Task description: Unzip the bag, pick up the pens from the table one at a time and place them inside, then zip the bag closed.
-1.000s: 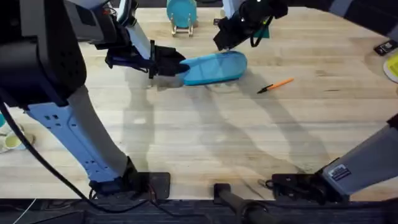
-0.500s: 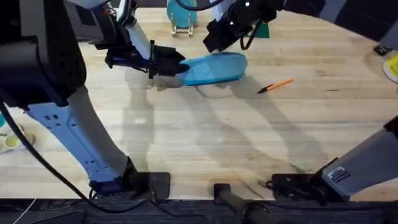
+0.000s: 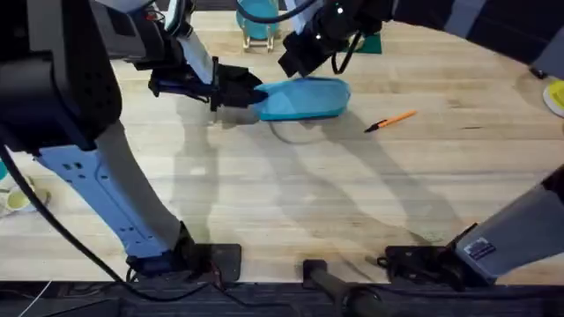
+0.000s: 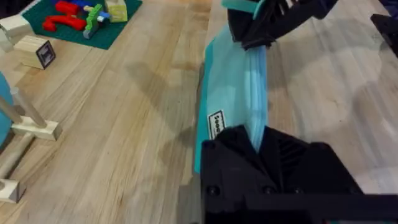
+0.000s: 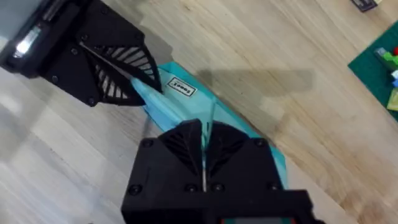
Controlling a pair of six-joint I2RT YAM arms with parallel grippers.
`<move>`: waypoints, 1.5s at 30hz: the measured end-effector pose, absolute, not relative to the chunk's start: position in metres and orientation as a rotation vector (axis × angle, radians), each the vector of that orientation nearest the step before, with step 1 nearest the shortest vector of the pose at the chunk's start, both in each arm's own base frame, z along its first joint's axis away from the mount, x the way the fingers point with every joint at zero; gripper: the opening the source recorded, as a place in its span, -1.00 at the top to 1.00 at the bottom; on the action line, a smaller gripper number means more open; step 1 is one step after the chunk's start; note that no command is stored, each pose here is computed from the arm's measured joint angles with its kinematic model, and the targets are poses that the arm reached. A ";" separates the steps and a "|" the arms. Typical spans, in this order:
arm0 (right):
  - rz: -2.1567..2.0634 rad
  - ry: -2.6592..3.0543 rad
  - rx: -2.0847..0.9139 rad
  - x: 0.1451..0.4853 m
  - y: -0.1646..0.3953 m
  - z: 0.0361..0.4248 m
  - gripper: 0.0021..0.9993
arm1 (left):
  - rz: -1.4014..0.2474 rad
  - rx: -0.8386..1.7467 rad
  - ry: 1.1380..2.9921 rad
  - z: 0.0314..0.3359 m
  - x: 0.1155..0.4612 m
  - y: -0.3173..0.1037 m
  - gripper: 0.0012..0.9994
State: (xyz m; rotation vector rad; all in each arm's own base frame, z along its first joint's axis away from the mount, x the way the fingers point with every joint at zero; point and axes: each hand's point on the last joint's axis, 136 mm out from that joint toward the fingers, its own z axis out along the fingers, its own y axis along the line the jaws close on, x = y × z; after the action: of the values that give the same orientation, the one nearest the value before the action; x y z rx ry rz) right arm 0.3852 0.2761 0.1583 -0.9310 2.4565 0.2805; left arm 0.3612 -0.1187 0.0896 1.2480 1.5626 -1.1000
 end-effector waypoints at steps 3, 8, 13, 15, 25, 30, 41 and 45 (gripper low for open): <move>0.283 2.453 -0.932 0.387 0.278 0.157 0.94 | -1.100 1.247 1.563 0.090 0.361 -0.118 0.92; 0.337 2.466 -0.955 0.385 0.287 0.146 0.94 | -1.100 1.247 1.563 0.090 0.361 -0.118 0.92; 0.377 2.463 -0.990 0.381 0.301 0.135 0.94 | -1.102 1.248 1.563 0.090 0.361 -0.119 0.92; 0.389 2.448 -1.001 0.381 0.308 0.135 0.94 | -1.102 1.248 1.563 0.090 0.361 -0.119 0.92; 0.417 2.385 -1.016 0.382 0.324 0.142 0.94 | -1.102 1.248 1.562 0.090 0.361 -0.119 0.92; 0.424 2.362 -1.017 0.383 0.329 0.145 0.94 | -1.102 1.248 1.561 0.090 0.361 -0.119 0.92; 0.466 2.307 -1.048 0.380 0.350 0.147 0.94 | -1.103 1.250 1.561 0.090 0.361 -0.120 0.92; 0.485 2.270 -1.046 0.383 0.357 0.154 0.94 | -1.104 1.250 1.560 0.090 0.361 -0.120 0.92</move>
State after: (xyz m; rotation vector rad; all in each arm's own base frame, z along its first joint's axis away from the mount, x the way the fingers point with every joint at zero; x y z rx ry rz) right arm 0.3833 0.3565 0.1541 -1.0459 2.2704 0.4845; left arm 0.3607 -0.1201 0.0898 1.2500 1.5602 -1.1038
